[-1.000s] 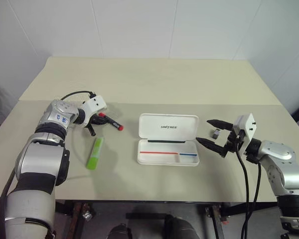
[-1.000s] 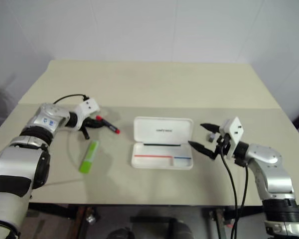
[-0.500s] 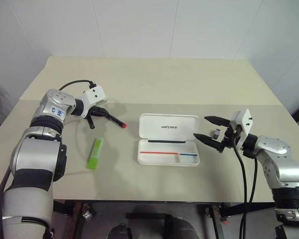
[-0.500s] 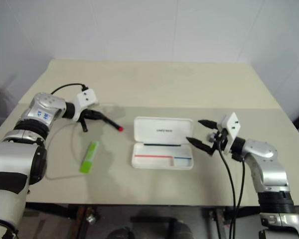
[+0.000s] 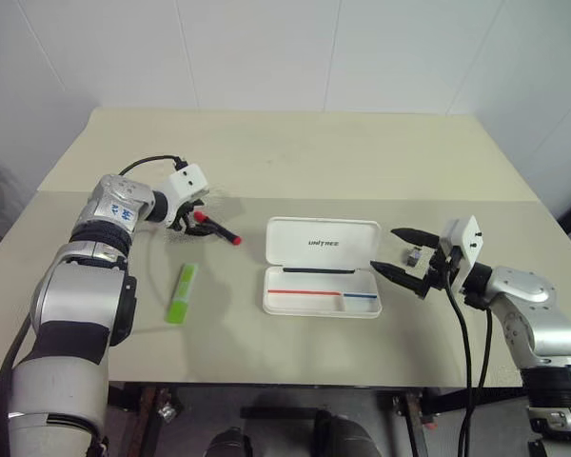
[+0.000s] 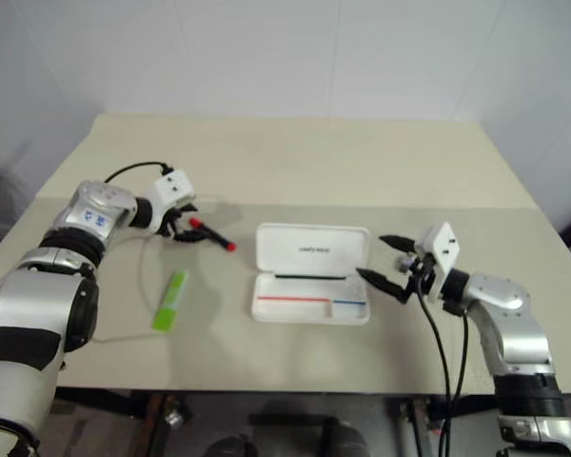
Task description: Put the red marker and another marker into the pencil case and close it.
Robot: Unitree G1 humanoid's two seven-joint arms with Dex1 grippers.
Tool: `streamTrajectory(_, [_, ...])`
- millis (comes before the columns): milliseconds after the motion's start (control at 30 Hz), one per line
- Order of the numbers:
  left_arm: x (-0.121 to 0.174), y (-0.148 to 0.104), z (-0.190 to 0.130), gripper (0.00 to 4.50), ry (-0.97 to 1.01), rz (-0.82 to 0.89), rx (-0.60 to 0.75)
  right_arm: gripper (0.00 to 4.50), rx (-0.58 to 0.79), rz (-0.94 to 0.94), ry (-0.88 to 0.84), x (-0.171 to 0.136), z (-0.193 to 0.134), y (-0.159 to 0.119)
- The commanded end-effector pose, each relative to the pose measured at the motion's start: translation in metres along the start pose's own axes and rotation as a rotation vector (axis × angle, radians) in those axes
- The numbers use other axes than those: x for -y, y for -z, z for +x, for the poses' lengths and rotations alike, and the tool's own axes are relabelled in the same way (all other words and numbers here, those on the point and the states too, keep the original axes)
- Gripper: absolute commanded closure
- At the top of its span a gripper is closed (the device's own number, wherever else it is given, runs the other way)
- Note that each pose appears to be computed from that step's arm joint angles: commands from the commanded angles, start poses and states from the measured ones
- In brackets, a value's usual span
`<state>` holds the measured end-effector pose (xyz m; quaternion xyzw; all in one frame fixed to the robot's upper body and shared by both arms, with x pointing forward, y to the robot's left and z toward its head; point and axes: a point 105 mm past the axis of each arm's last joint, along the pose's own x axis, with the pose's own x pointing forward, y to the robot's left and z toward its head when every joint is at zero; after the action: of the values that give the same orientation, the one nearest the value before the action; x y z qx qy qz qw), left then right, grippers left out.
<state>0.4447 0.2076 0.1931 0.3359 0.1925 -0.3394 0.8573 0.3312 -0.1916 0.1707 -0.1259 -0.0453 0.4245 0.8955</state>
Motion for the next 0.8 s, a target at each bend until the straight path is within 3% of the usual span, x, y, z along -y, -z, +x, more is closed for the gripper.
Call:
streamTrajectory(33, [-0.011, -0.019, -0.006, 0.03, -0.055, -0.012, 0.054, 0.0, 0.045, -0.045, 0.035, 0.005, -0.008, -0.017])
streamTrajectory(533, [-0.011, -0.018, -0.001, 0.03, -0.084, -0.056, 0.045, 0.0, 0.042, -0.043, 0.045, 0.004, -0.01, -0.017])
streamTrajectory(800, [-0.032, -0.034, -0.007, 0.03, -0.257, -0.073, 0.078, 0.0, 0.041, -0.04, 0.046, 0.004, -0.01, -0.016])
